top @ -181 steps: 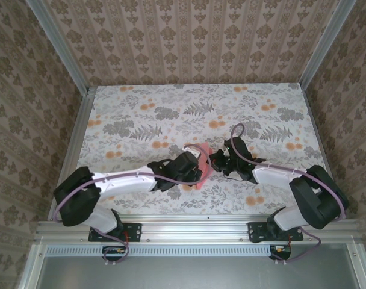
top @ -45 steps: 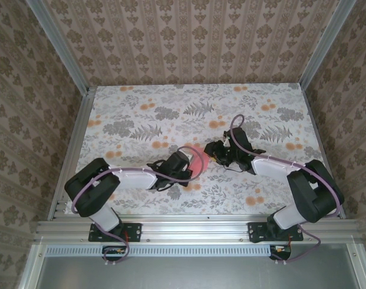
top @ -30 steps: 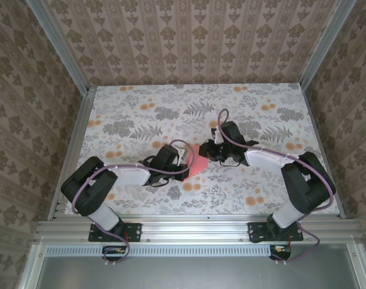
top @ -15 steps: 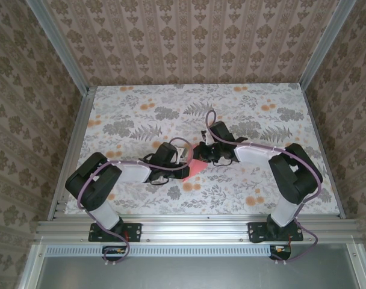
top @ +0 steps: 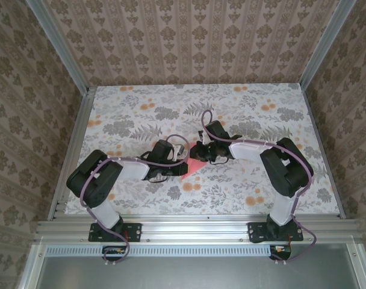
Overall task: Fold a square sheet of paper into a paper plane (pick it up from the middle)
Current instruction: Fourth fold the wing at the center of the table.
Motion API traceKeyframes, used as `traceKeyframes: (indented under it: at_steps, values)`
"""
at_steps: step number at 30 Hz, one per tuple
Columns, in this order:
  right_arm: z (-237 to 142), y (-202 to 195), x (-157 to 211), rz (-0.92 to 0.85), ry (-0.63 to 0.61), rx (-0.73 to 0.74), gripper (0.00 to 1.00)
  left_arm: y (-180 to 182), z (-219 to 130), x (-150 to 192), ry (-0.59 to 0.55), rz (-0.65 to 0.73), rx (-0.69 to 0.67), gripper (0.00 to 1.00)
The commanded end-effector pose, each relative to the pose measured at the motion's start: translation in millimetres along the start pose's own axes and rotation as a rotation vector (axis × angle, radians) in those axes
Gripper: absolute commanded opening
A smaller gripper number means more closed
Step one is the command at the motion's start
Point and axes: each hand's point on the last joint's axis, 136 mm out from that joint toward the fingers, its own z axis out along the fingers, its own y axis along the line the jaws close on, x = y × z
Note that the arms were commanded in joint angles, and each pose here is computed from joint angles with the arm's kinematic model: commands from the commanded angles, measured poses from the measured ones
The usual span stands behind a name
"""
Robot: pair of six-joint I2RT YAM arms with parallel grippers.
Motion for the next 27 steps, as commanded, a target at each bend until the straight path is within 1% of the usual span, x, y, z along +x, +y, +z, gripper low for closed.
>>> traceKeyframes:
  at_steps: [1,3,5,7,10,19,21,27]
  values:
    - [5.3,-2.8,-4.5,0.005,-0.005,0.032,0.15,0.0,1.9,-3.5,0.007,-0.017,0.011,0.06]
    - [6.2,-4.9,-4.7,0.011,-0.009,0.039,0.15,1.6,1.0,-3.4,0.006,-0.017,0.000,0.10]
    - [7.5,-7.1,-5.2,0.017,-0.011,0.046,0.15,2.0,-0.3,-3.6,0.001,-0.016,-0.006,0.17]
    - [8.0,-7.7,-6.1,0.019,-0.016,0.050,0.15,2.9,-2.0,-3.4,0.000,-0.012,-0.014,0.22]
    - [8.9,-8.1,-8.1,0.028,-0.021,0.050,0.15,5.0,-5.3,-1.5,0.001,-0.005,-0.031,0.28]
    - [8.4,0.5,-14.7,0.033,-0.033,0.027,0.15,8.0,-9.8,5.8,0.024,0.045,-0.093,0.34]
    - [8.2,0.4,-15.2,0.035,-0.034,0.028,0.15,4.6,-11.8,3.7,0.016,0.061,-0.097,0.34]
    - [8.5,1.7,-14.7,0.033,-0.031,0.023,0.15,-2.0,-18.7,-3.6,0.000,0.106,-0.129,0.40]
